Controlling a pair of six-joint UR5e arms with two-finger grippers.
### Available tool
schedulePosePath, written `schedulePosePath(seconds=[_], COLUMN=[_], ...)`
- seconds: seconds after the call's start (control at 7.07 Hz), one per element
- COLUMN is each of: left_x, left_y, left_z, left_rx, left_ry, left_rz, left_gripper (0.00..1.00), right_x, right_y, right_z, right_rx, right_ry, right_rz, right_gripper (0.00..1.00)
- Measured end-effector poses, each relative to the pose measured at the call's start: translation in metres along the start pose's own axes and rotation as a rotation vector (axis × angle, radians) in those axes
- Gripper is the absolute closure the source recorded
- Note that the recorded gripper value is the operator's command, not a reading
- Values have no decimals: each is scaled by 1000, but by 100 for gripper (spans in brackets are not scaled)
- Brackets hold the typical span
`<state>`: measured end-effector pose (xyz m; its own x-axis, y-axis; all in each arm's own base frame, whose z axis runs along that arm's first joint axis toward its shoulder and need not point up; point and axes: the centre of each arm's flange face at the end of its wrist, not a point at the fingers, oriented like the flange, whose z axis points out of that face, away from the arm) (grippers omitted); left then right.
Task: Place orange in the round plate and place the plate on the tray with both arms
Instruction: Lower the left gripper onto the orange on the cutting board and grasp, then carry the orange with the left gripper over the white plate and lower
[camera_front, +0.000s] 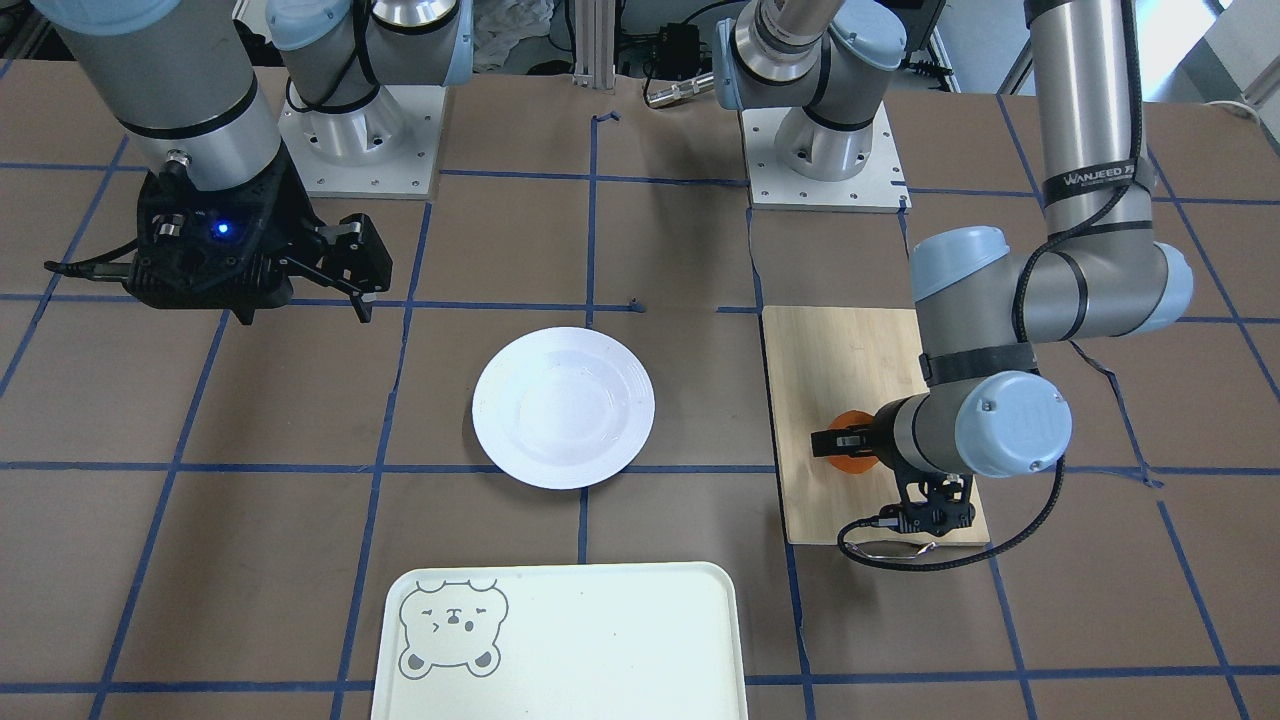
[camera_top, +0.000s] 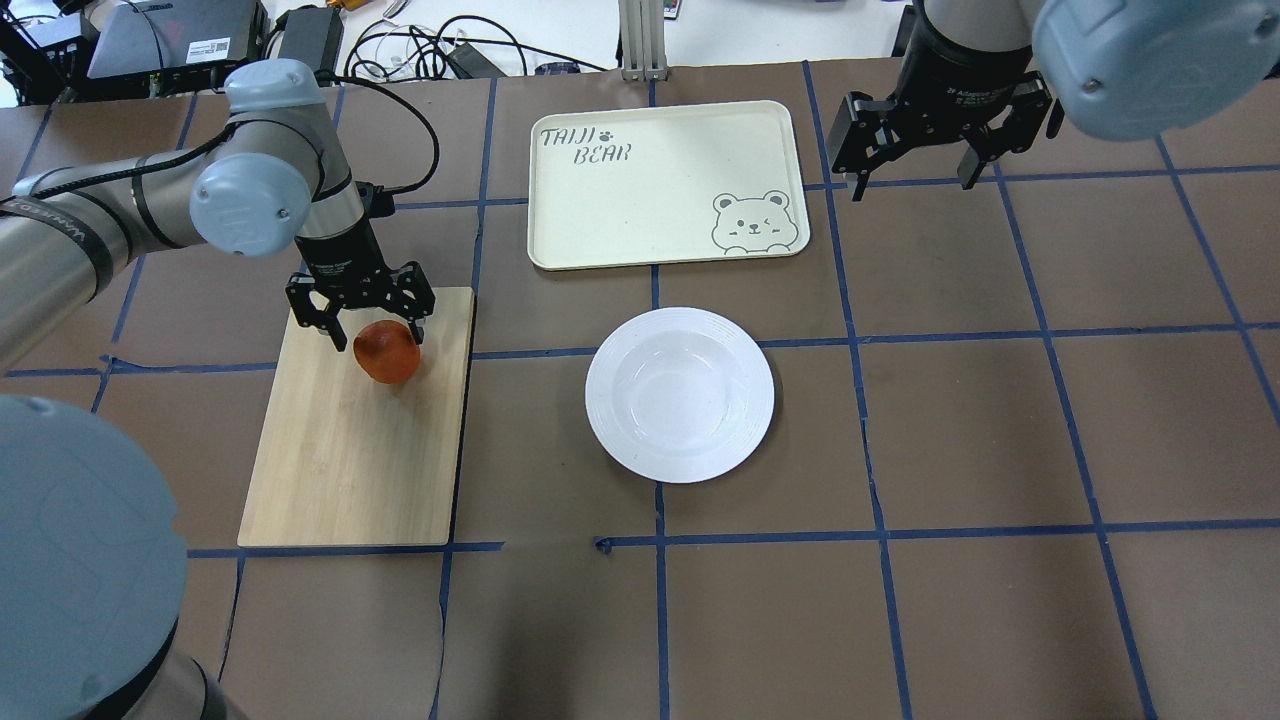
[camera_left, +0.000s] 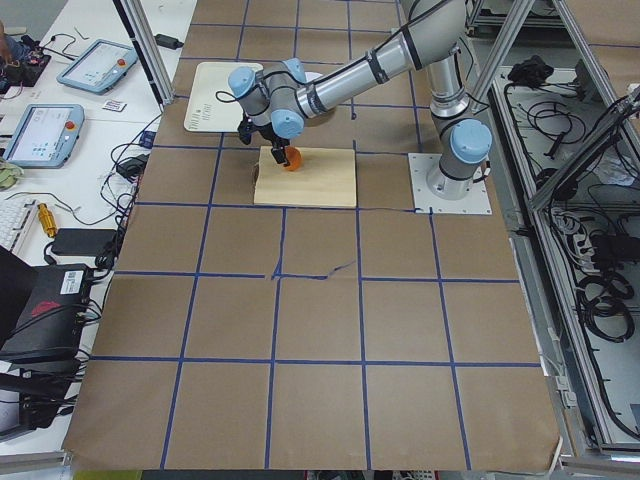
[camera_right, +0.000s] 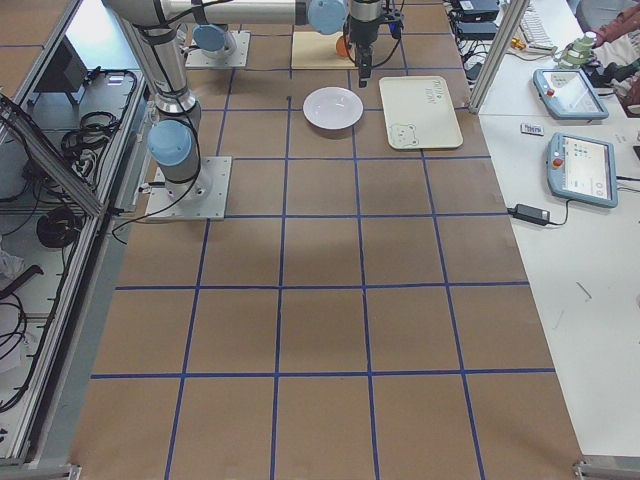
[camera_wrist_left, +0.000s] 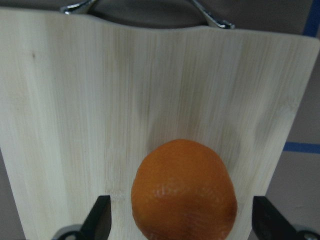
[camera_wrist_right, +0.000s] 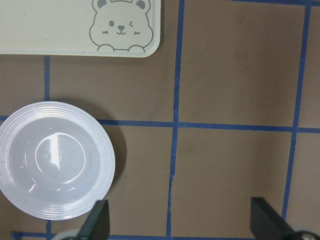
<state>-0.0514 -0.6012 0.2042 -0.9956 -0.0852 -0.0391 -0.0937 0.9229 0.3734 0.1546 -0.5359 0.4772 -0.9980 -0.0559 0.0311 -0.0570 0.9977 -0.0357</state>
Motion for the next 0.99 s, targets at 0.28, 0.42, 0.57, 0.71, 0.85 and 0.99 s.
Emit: schedulePosePath(seconds=[0.28, 0.42, 0.57, 0.71, 0.85, 0.99], left_x=[0, 0, 6, 21, 49, 89], left_y=[-5, -4, -2, 4, 16, 32], left_z=[9, 5, -4, -19, -35, -43], left_rx=[-17, -12, 7, 35, 57, 66], left_ry=[5, 7, 21, 47, 60, 62], left_rz=[-2, -6, -11, -40, -89, -129], left_gripper=[100, 100, 100, 100, 100, 100], right_x=[0, 0, 0, 0, 0, 0], right_y=[0, 0, 0, 0, 0, 0], right_z=[0, 0, 0, 0, 0, 0], right_rx=[0, 0, 0, 0, 0, 0], right_ry=[0, 0, 0, 0, 0, 0], right_rz=[0, 0, 0, 0, 0, -1], right_gripper=[0, 0, 0, 0, 0, 0])
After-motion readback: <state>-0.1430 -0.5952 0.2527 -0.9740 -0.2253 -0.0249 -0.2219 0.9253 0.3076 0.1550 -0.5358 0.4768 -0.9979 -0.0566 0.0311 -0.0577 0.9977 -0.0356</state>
